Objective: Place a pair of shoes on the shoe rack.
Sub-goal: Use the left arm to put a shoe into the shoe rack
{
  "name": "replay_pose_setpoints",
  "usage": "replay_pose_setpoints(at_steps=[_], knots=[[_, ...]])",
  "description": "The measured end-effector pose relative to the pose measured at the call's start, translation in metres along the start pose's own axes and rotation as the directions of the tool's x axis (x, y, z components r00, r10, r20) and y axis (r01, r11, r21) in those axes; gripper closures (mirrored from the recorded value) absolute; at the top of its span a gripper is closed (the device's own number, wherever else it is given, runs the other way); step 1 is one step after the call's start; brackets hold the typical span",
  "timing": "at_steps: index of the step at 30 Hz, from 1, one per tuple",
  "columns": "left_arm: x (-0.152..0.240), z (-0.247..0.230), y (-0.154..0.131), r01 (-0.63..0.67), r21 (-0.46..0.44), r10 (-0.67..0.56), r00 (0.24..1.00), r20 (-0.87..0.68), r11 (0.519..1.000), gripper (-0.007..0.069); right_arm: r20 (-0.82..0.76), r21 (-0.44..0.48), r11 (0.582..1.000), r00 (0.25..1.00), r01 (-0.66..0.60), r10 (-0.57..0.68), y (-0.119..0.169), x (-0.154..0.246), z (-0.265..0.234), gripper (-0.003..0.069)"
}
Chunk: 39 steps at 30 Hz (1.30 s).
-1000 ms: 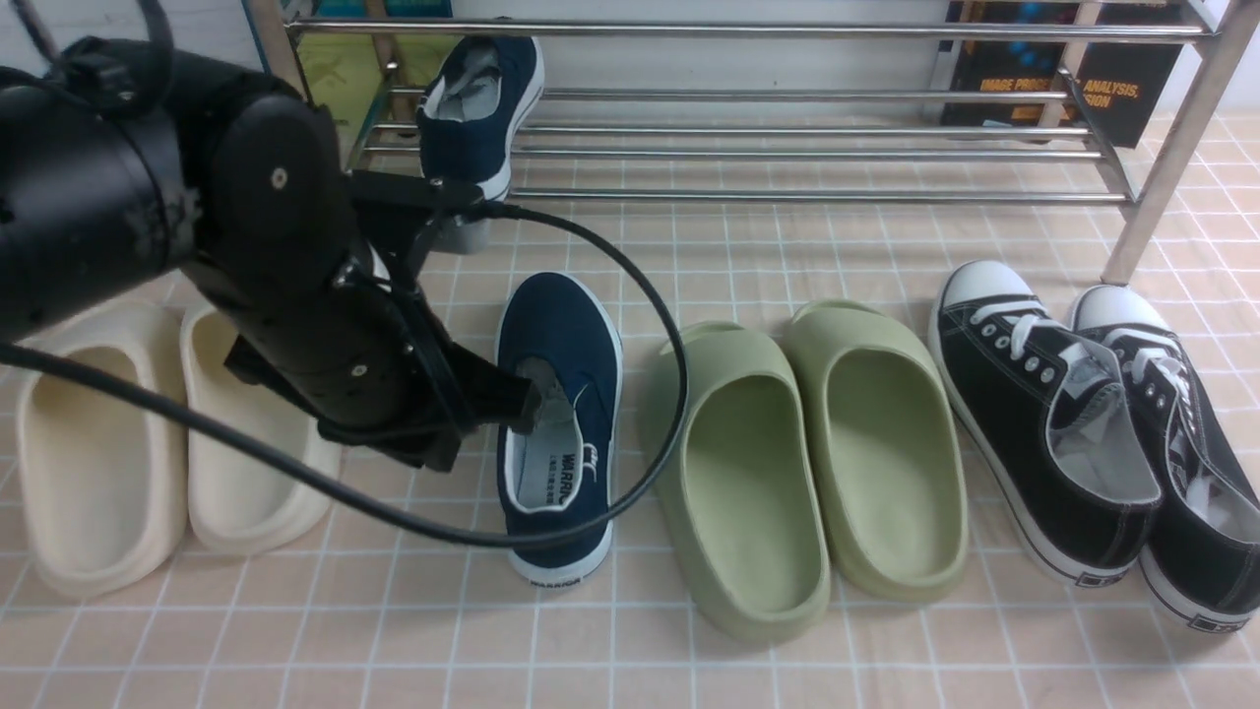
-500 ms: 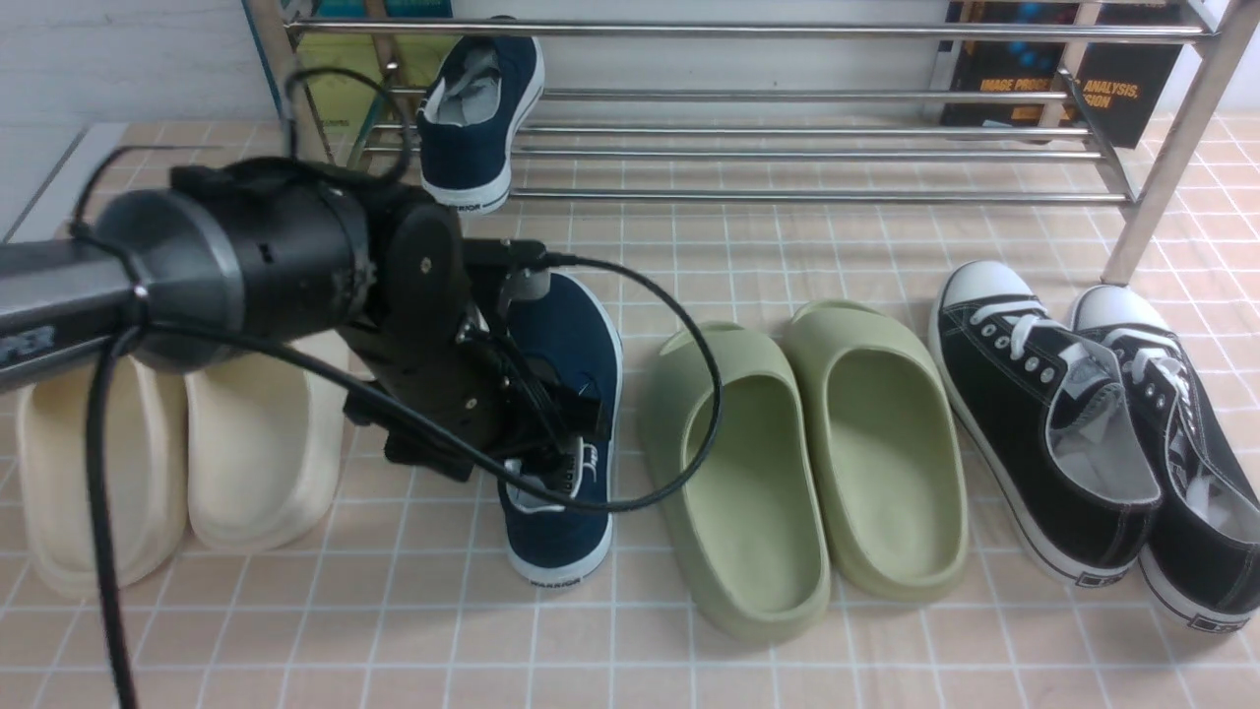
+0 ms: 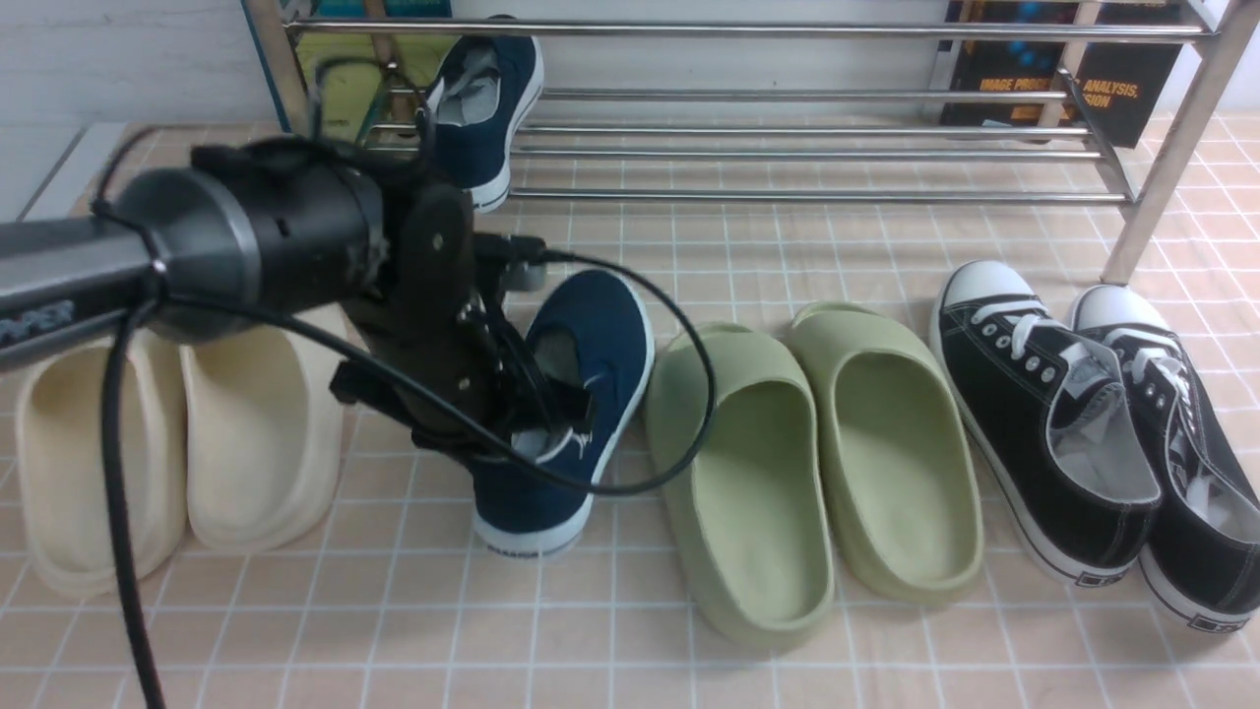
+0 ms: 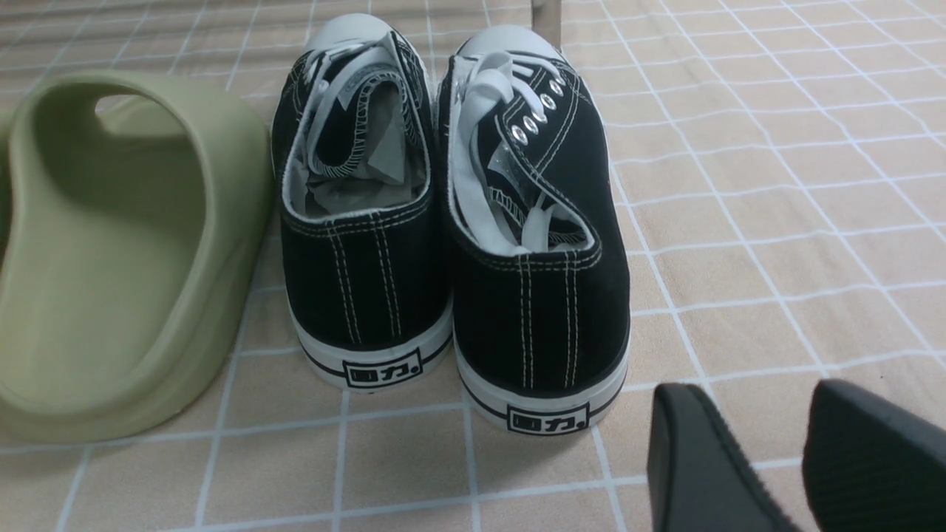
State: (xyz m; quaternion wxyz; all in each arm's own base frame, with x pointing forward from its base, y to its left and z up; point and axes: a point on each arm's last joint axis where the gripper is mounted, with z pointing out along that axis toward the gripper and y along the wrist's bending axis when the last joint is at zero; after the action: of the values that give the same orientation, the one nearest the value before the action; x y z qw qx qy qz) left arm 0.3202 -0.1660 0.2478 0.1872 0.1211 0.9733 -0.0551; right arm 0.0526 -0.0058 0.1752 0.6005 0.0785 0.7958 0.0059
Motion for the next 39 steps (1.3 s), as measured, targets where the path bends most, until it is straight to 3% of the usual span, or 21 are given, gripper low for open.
replay_pose_setpoints(at_steps=[5, 8, 18, 24, 32, 39], knots=[[-0.035, -0.049, -0.004, -0.018, 0.027, 0.012, 0.98, 0.2, 0.999, 0.0595, 0.0, 0.0, 1.0, 1.0, 0.0, 0.0, 0.0, 0.0, 0.0, 0.042], [-0.044, -0.055, -0.002, -0.007, 0.034, -0.001, 0.974, 0.225, 0.999, 0.0595, 0.0, 0.0, 1.0, 1.0, 0.0, 0.0, 0.0, 0.0, 0.0, 0.042], [-0.085, -0.016, 0.037, 0.134, 0.027, -0.137, 0.973, 0.186, 0.991, 0.0595, 0.0, 0.0, 1.0, 1.0, -0.001, 0.001, 0.0, 0.0, 0.0, 0.042], [-0.105, 0.004, 0.036, 0.142, 0.047, -0.149, 0.961, 0.231, 0.989, 0.0595, 0.0, 0.0, 1.0, 1.0, -0.001, 0.001, 0.0, 0.0, 0.0, 0.042], [-0.139, 0.024, 0.035, 0.218, 0.115, -0.246, 0.889, 0.385, 0.969, 0.0591, 0.0, 0.0, 1.0, 1.0, -0.001, 0.001, 0.0, 0.0, 0.0, 0.042], [-0.163, 0.045, 0.037, 0.211, 0.115, -0.24, 0.842, 0.482, 0.971, 0.0548, 0.0, -0.001, 1.0, 1.0, 0.0, 0.0, 0.0, 0.0, 0.0, 0.042]])
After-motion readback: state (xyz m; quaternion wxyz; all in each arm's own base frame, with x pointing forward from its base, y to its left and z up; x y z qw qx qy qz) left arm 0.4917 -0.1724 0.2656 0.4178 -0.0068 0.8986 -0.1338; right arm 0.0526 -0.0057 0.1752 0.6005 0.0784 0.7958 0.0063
